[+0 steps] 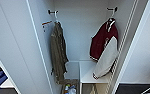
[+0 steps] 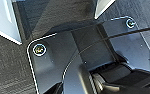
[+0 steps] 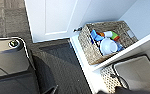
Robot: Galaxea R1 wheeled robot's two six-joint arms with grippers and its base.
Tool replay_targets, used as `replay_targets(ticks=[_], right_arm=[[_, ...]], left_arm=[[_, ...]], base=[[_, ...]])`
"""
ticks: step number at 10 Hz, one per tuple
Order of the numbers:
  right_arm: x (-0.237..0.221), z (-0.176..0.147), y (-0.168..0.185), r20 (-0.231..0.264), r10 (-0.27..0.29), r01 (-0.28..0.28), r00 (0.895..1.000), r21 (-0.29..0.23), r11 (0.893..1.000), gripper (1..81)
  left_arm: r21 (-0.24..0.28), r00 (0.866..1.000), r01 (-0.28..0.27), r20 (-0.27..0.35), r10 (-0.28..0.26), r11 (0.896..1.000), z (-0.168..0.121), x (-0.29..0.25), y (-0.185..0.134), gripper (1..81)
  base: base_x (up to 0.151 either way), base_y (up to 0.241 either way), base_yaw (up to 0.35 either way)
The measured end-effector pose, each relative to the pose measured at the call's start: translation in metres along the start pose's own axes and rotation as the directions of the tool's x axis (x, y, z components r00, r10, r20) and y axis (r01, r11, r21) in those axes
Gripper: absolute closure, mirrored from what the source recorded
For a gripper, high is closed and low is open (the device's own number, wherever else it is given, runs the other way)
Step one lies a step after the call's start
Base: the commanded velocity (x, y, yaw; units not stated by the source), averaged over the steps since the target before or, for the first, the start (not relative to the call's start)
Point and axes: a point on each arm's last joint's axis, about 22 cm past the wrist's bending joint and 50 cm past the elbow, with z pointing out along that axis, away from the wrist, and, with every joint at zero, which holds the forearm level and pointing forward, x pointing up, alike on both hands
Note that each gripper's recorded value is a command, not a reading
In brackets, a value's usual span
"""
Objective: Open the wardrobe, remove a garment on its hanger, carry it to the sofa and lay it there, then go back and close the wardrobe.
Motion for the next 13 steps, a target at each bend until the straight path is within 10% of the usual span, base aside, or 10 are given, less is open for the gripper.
replay_targets(ticks=[3,6,10,12,13], right_arm=[[-0.033,-0.006,0.017,0.055,0.183,-0.182,0.981,-0.036,0.983,1.0],[-0.074,-0.018,0.033,0.072,0.339,-0.334,0.938,-0.074,0.940,1.0],[-0.138,-0.039,0.051,0.129,0.439,-0.422,0.889,-0.140,0.896,1.0],[-0.144,-0.040,0.053,0.128,0.515,-0.495,0.848,-0.159,0.855,1.0],[-0.158,-0.046,0.056,0.139,0.572,-0.546,0.809,-0.186,0.817,1.0]], left_arm=[[0.001,1.000,-0.019,0.001,0.019,1.000,0.000,0.000,0.000,1.0],[-0.014,0.999,-0.045,-0.002,0.045,0.999,0.003,0.001,0.012,1.0],[-0.015,0.999,-0.044,0.001,0.045,0.999,0.003,-0.001,0.013,1.0],[-0.015,0.999,-0.044,0.001,0.044,0.999,0.003,-0.001,0.013,1.0],[-0.013,0.999,-0.044,0.001,0.044,0.999,0.003,-0.002,0.011,1.0]], base=[[0.000,0.000,0.000],[0.000,0.000,0.000],[0.000,0.000,0.000],[0.000,0.000,0.000],[0.000,0.000,0.000]])
